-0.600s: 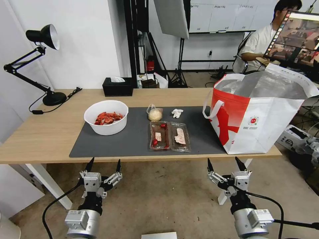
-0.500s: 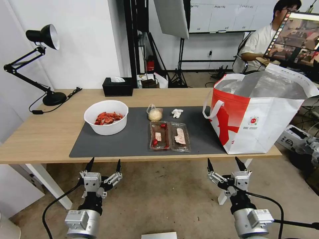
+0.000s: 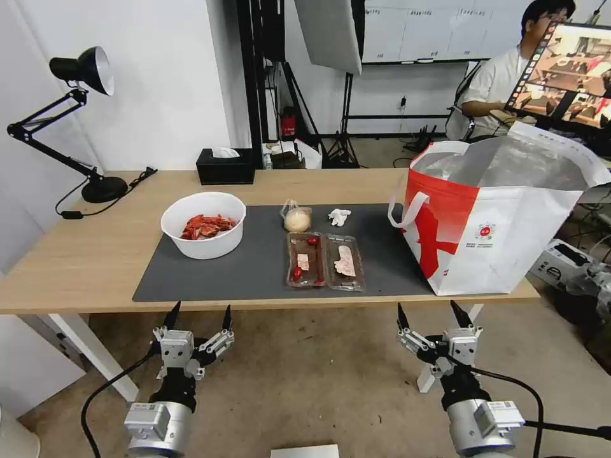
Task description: Pick up the trash from the table and place it into the takeout bag.
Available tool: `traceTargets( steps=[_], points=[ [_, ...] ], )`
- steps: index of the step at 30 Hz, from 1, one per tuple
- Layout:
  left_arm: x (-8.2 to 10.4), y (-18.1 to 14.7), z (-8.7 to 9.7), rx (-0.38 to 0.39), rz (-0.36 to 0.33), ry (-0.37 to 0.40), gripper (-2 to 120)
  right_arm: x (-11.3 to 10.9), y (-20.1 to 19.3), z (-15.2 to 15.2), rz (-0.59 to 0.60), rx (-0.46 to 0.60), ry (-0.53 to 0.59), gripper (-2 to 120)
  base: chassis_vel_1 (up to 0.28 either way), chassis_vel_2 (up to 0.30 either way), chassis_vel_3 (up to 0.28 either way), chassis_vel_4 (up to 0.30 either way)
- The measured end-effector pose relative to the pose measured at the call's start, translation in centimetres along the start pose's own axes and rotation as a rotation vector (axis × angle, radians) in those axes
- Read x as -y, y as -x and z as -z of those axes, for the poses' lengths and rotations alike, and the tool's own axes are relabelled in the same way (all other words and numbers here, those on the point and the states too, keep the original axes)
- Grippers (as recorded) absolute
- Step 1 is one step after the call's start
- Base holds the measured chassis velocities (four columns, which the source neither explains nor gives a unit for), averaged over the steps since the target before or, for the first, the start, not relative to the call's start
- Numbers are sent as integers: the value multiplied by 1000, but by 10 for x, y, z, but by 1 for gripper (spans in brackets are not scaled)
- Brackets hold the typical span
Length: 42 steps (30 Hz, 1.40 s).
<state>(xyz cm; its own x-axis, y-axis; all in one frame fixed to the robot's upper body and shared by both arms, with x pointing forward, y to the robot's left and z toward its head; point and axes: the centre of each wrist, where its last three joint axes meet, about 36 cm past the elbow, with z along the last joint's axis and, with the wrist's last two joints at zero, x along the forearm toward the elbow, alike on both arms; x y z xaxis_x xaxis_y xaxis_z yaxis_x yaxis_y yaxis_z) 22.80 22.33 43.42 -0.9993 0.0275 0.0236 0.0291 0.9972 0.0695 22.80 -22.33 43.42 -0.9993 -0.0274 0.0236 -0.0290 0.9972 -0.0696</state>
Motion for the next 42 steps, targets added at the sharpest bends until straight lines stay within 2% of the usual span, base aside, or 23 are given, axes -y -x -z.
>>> traceTargets(
  steps=[5,8,9,11,13,15,42],
  points=[
    [0,2,1,-1,3,-10,100,4,2,1,8,-9,1,100,0,0,0,0],
    [3,28,8,-40,49,-120,100,27,16,11,41,-64,-1,100,0,0,0,0],
    [3,28,8,-40,49,-120,100,27,16,11,41,-64,-1,100,0,0,0,0],
    [6,45,13,-61,61,-201,100,49,31,25,76,-117,-7,100,0,0,0,0],
    [6,46,13,-61,59,-209,100,54,34,29,84,-127,-10,100,0,0,0,0],
    [7,48,13,-60,55,-222,100,68,44,41,116,-148,-14,100,0,0,0,0],
    [5,43,16,-42,47,-214,100,63,42,34,193,-112,1,100,0,0,0,0]
  ],
)
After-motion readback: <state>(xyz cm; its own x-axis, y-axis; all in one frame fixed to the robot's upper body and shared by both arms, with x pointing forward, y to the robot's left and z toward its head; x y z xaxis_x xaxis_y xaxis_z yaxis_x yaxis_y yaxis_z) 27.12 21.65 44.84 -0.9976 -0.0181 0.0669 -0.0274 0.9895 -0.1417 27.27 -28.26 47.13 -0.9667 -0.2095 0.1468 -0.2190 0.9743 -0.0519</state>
